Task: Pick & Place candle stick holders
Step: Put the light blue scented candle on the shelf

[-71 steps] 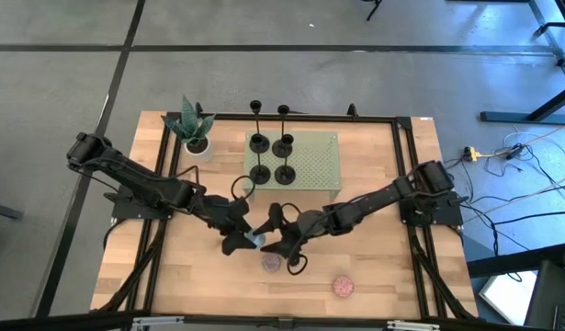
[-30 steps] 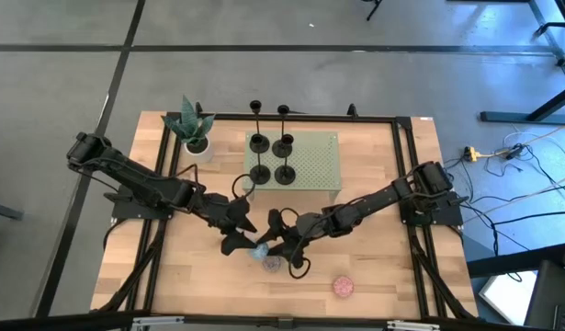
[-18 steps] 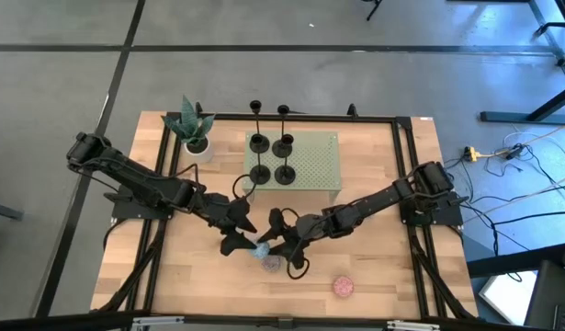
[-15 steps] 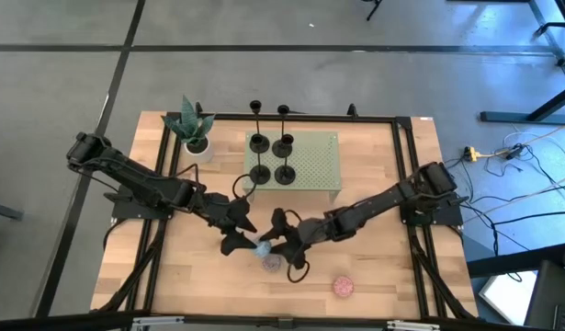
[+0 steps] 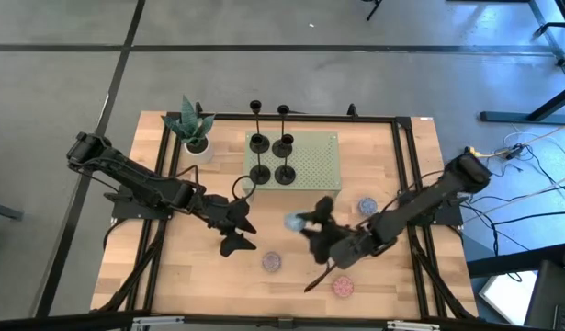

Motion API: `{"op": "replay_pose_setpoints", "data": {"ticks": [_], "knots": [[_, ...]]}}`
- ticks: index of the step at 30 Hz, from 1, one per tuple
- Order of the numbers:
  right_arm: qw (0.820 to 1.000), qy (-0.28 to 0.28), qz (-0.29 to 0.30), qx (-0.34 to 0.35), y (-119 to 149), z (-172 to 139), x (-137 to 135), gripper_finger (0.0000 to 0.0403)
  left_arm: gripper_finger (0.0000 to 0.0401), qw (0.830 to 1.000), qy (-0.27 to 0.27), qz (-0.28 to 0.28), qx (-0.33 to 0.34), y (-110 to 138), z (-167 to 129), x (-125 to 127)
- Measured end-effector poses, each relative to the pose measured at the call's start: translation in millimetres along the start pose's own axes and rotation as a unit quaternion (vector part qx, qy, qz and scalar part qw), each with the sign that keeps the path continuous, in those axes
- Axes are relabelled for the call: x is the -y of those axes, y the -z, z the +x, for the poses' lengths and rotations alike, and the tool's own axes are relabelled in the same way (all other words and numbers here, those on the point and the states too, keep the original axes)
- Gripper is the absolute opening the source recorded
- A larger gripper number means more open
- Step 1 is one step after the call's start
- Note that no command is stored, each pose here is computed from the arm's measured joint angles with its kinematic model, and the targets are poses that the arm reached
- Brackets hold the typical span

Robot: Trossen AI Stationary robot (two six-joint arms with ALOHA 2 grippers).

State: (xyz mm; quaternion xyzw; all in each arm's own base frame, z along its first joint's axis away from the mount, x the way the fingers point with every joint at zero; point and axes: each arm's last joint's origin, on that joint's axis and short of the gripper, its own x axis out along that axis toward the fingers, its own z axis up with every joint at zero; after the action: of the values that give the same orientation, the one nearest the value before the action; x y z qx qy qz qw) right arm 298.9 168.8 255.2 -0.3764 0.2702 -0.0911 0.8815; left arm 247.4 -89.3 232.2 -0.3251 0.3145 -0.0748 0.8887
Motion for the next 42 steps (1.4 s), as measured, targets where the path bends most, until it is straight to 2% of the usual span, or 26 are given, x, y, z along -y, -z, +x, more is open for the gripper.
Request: {"op": "replay_pose_setpoints", "data": {"ticks": [3,6,11,14,19,25,32,42], "knots": [[0.999,0.022,0.01,-0.037,10,-13,14,0.0206,0.0317,1.0,-0.012,0.001,0.011,-1,0,-1],[0.995,0.05,0.001,-0.089,24,-13,31,0.0206,0.0317,1.0,-0.017,0.004,0.016,-1,0,-1],[0.983,0.062,0.001,-0.17,49,14,61,0.0206,0.0317,0.999,-0.022,0.012,0.021,-1,0,-1],[0.979,0.055,0.006,-0.196,61,33,78,0.0206,0.0317,0.999,-0.023,0.017,0.021,-1,0,-1],[0.968,0.073,0.012,-0.239,80,52,104,0.0206,0.0317,0.999,-0.023,0.019,0.017,0,0,-1],[0.974,0.033,0.061,-0.216,93,71,129,0.0206,0.0317,0.999,-0.023,0.024,0.016,1,0,-1],[0.981,0.018,0.073,-0.177,101,84,150,0.0206,0.0317,0.999,-0.023,0.032,0.016,1,0,-1],[0.975,0.013,0.1,-0.198,123,103,164,0.0206,0.0317,0.999,-0.023,0.033,0.016,1,0,-1]]}}
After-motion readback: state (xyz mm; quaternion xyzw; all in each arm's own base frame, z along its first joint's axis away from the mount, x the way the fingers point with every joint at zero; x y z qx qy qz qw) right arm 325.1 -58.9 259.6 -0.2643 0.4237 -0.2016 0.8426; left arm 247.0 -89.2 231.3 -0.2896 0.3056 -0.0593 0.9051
